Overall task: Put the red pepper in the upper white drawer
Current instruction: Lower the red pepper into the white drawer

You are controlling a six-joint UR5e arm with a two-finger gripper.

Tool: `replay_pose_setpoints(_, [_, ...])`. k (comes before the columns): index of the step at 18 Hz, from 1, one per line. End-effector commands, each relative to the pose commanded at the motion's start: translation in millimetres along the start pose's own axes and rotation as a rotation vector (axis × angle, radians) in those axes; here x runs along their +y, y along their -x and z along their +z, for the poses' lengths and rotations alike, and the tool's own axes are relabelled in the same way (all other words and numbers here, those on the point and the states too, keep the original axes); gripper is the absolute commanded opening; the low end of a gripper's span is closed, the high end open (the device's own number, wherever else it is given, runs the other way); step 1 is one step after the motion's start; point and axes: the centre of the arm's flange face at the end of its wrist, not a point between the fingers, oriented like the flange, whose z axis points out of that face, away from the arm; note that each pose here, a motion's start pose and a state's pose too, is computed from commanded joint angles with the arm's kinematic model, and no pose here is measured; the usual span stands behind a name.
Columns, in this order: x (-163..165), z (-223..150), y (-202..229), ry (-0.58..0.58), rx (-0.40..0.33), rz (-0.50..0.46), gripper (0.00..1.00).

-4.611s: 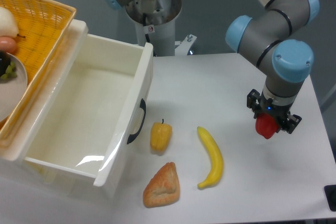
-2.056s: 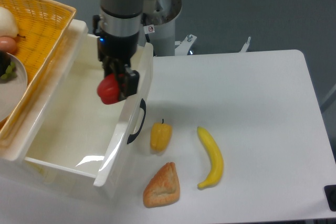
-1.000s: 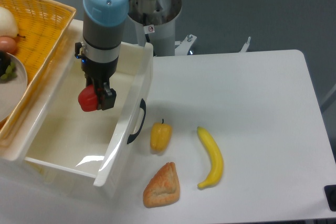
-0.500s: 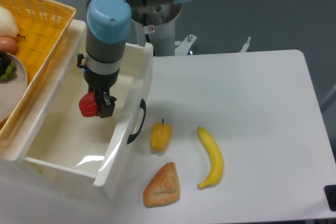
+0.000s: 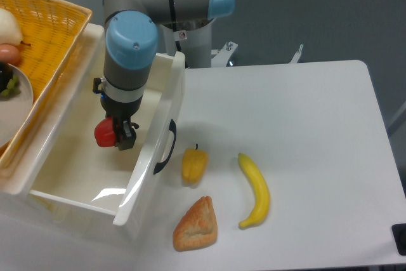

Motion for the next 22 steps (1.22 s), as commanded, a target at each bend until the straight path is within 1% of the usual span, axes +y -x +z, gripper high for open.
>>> replay_pose_setpoints(5, [-0.3,1.8,-0.2,0.001,0.003,0.002,0.32])
replay_pose_setpoints(7, [0.5,3.8,-0.8,0.001,0.006,0.000,0.43])
replay_pose_setpoints(8, [0.3,3.8,-0.8,0.000,0.006,-0.002,0.52])
replay_pose_setpoints(12, [1.1,6.0,-0.9,0.001,0.011,-0.008,0.74])
replay_pose_setpoints(13, [2.4,9.1,-2.4,0.002,0.015,-0.009,0.76])
replay_pose_setpoints(15, [2.6,9.9,-2.4,0.001,0.012,-0.007,0.76])
replay_pose_setpoints(20, [2.4,9.0,-2.6,0.000,0.009,-0.007,0.88])
replay_pose_setpoints(21, [1.8,7.4,-2.4,-0.001,0.001,-0.006,0.92])
replay_pose_setpoints(22, [0.8,5.2,-1.6,-0.006,-0.013,-0.003,0.94])
